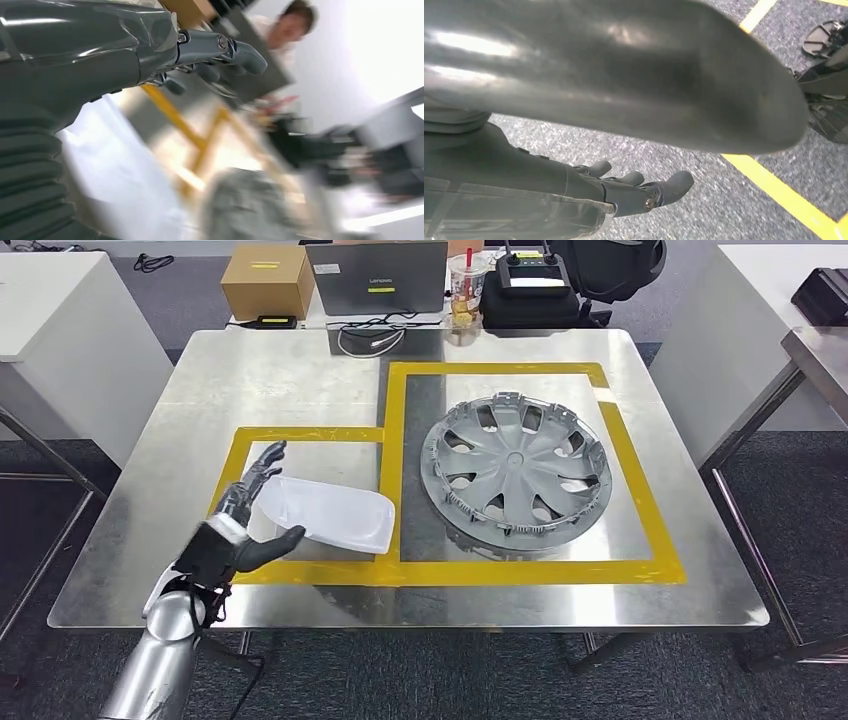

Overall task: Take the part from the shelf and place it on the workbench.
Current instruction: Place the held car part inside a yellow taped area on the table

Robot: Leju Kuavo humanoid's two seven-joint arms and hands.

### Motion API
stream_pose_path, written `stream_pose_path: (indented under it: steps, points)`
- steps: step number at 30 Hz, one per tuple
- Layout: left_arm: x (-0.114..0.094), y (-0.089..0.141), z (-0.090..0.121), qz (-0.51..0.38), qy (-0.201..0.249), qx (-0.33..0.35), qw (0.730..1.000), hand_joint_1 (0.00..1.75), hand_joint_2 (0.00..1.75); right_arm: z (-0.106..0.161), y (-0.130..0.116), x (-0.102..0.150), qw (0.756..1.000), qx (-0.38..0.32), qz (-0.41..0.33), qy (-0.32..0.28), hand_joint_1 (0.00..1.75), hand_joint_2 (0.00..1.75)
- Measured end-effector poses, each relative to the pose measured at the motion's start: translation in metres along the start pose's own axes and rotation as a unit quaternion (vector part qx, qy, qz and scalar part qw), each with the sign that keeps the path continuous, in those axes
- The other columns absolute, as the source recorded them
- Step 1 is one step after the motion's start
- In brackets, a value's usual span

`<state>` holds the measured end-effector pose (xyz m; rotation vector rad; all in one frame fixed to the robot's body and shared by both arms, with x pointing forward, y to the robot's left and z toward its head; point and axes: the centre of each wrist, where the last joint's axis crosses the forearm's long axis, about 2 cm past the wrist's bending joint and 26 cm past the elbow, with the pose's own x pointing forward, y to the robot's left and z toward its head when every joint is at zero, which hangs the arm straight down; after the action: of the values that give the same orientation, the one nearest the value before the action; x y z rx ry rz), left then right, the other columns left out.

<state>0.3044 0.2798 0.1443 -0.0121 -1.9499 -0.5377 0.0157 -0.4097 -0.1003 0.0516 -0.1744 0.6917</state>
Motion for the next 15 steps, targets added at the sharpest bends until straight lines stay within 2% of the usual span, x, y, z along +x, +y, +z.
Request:
stream_pose_path:
  steps: [3, 7, 10, 15]
  points:
    - [0.019, 0.004, 0.0, 0.164, -0.118, 0.028, 0.979, 0.0, 0.0, 0.001, 0.001, -0.002, 1.0, 0.003, -0.001, 0.001, 0.0, 0.0]
    - [0.054, 0.011, 0.003, 0.247, -0.23, 0.03, 0.941, 0.0, 0.0, 0.001, 0.003, -0.005, 1.0, 0.014, -0.005, 0.002, 0.0, 0.0]
    - [0.077, 0.013, 0.012, 0.244, -0.275, 0.021, 0.93, 0.0, 0.0, 0.001, 0.006, -0.004, 1.0, 0.021, -0.012, 0.001, 0.0, 0.0]
    - [0.099, 0.012, 0.027, 0.225, -0.304, 0.008, 0.926, 0.0, 0.0, -0.001, 0.018, 0.0, 0.999, 0.04, -0.022, -0.003, 0.0, 0.0]
